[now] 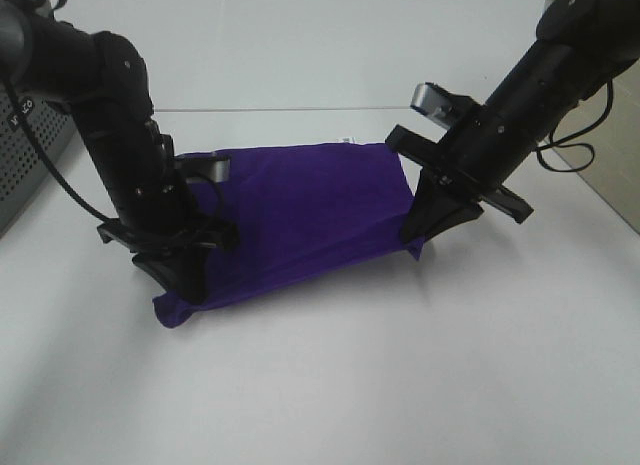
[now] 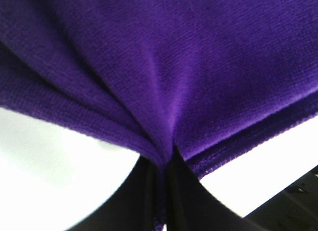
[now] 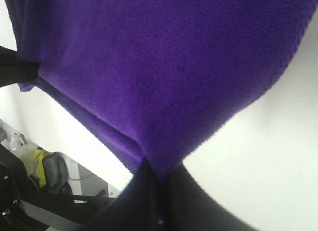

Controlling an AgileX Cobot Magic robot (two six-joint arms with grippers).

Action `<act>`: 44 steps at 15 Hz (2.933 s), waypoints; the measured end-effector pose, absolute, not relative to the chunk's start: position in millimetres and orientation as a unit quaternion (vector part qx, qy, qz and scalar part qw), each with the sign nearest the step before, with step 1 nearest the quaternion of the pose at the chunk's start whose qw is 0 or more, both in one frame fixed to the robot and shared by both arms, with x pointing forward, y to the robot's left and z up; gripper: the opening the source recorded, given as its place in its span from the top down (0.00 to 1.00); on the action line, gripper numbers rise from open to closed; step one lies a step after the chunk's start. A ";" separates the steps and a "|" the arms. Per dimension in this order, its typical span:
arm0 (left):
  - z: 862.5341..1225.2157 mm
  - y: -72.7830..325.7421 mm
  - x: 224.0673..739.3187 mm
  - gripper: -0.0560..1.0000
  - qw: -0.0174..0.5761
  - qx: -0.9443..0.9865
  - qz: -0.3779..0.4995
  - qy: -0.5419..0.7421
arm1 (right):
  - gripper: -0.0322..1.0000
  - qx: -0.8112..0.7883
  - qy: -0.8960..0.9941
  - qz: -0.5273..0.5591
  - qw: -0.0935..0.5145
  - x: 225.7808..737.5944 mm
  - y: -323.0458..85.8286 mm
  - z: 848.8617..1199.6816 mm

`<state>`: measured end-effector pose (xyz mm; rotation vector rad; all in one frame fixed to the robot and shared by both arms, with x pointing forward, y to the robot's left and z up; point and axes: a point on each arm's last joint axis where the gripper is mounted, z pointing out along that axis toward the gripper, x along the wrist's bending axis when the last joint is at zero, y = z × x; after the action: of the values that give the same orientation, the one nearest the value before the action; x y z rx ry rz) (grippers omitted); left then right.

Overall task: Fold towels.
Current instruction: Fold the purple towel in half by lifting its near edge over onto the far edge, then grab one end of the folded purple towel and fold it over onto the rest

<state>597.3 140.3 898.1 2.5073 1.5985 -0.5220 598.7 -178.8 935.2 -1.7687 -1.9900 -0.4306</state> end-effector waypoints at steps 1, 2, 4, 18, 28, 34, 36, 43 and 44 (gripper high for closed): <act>911.4 141.5 598.1 0.94 0.074 0.833 -0.155 0.526 | 0.95 -0.638 -0.722 -0.169 0.209 601.4 -178.4 943.8; 923.2 145.7 601.1 0.94 0.089 0.830 -0.139 0.533 | 0.95 -0.636 -0.724 -0.183 0.195 607.8 -177.6 950.4; 935.4 157.2 616.1 0.94 0.119 0.816 -0.112 0.554 | 0.95 -0.633 -0.726 -0.212 0.169 624.7 -174.8 960.4; 918.6 165.2 745.7 0.92 0.226 0.806 0.036 0.546 | 0.95 -0.613 -0.731 -0.299 0.022 762.0 -159.1 924.2; 911.4 193.8 758.7 0.41 0.203 0.794 0.054 0.570 | 0.56 -0.619 -0.735 -0.276 0.011 766.3 -162.1 896.1; 925.2 204.4 750.3 0.23 0.123 0.782 0.037 0.609 | 0.17 -0.595 -0.768 -0.232 0.043 759.3 -164.1 921.8; 939.2 204.3 751.8 0.23 0.147 0.782 0.018 0.606 | 0.17 -0.581 -0.773 -0.252 0.029 762.7 -162.7 948.2; 944.9 230.4 757.6 0.23 0.216 0.752 -0.034 0.622 | 0.17 -0.583 -0.772 -0.252 0.023 762.3 -163.5 956.8; 941.9 235.2 758.5 0.23 0.221 0.747 -0.043 0.625 | 0.17 -0.588 -0.769 -0.251 0.024 762.4 -163.7 956.7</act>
<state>758.5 235.2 941.9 2.0651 1.7277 -0.1187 762.4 -163.7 956.7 -1.8182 -2.3795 -0.7775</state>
